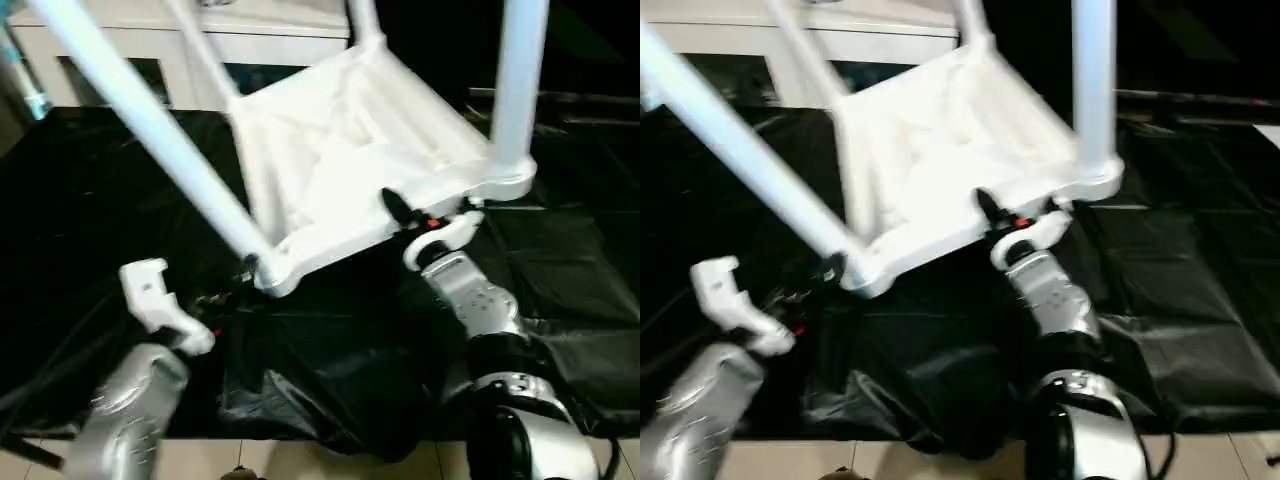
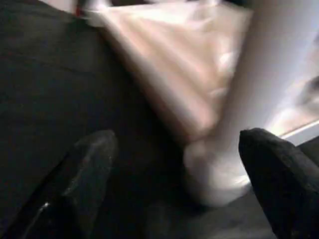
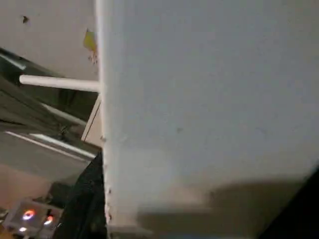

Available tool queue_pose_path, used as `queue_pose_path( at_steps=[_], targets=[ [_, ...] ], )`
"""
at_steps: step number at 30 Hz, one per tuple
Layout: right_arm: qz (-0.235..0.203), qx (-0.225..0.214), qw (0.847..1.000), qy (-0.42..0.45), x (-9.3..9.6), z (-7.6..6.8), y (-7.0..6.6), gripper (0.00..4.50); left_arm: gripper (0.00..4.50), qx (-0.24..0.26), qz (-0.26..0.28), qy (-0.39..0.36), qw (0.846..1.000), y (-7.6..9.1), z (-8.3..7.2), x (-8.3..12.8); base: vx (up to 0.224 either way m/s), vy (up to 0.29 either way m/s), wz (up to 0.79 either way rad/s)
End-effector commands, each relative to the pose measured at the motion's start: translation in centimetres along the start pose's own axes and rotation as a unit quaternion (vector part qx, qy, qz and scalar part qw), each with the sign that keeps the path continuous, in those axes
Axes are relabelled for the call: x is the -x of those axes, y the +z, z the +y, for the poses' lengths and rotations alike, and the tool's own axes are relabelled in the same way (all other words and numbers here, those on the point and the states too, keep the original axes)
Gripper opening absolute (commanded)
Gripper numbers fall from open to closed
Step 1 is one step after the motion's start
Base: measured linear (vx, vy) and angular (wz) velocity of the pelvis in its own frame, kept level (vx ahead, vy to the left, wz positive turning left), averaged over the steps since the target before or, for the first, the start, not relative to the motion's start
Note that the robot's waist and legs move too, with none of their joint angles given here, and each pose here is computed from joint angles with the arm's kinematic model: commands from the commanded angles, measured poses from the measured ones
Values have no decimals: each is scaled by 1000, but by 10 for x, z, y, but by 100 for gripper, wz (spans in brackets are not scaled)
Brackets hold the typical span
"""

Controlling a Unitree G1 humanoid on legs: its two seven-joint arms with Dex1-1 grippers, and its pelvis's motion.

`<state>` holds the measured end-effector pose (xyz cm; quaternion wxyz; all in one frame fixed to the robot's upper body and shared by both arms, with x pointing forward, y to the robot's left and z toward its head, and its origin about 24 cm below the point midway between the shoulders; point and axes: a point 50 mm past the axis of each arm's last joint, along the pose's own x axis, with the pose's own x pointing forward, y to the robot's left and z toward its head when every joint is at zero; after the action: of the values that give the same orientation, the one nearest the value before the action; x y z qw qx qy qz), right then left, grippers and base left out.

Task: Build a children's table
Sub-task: Flip table

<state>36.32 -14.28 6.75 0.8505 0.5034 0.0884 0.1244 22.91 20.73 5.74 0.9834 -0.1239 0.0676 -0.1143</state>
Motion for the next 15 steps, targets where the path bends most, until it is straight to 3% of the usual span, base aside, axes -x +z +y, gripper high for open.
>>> queue_pose_path(
  at_steps=[1,3,6,8,15],
  targets=[
    [-54,75,996,-1,1,12,32,193,450,-30,7,-31,999,3,-2,2,0,0,0],
    [-61,90,994,-6,3,13,36,193,450,-44,14,-63,997,8,-5,5,0,0,0],
    [-68,147,987,-16,6,14,42,193,450,-91,30,-117,988,17,-12,9,0,0,0],
    [-68,150,986,-16,6,14,43,193,450,-103,30,-130,986,20,-14,9,0,0,0],
    [-60,216,974,-17,10,20,48,193,450,-164,-9,-204,965,48,-39,1,0,0,0]
  ],
)
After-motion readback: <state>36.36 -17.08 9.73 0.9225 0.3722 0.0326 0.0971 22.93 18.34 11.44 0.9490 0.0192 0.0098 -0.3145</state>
